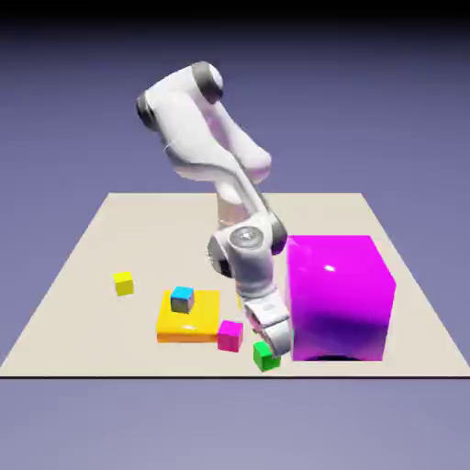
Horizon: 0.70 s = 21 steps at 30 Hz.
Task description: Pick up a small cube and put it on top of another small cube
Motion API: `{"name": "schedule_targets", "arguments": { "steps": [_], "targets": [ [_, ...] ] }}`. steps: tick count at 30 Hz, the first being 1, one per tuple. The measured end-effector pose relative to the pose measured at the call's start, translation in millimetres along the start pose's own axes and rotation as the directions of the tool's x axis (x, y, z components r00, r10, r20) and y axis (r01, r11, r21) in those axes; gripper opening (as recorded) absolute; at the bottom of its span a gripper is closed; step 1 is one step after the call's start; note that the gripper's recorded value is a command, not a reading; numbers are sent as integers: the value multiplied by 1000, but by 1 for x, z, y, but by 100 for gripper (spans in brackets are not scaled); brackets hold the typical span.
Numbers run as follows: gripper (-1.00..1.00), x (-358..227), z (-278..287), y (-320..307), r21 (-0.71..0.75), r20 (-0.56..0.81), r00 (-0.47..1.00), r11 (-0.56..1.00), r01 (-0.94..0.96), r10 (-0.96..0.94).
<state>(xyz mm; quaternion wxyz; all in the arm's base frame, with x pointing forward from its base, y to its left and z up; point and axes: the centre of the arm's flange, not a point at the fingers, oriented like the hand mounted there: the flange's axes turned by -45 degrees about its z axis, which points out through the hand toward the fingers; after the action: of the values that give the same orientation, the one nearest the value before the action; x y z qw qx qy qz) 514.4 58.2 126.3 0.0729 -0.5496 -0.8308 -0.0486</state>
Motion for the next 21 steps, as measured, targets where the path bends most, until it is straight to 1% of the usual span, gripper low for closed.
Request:
{"name": "schedule_targets", "arguments": {
  "steps": [1,3,8,10,15,18,21],
  "targets": [
    [-100,0,4,0,1,0,1000,1000,1,-1],
    [-100,0,4,0,1,0,1000,1000,1,-1],
    [-100,3,-62,0,1,0,1000,1000,0,0],
    [-100,-52,-82,-6,-41,19,993,993,-113,114],
    [-100,-41,-64,-29,-12,55,920,921,-389,389],
    [-100,-39,-63,-43,-29,78,834,837,-546,547],
    [-100,-37,-69,-56,-68,86,717,722,-688,692]
  ]
}}
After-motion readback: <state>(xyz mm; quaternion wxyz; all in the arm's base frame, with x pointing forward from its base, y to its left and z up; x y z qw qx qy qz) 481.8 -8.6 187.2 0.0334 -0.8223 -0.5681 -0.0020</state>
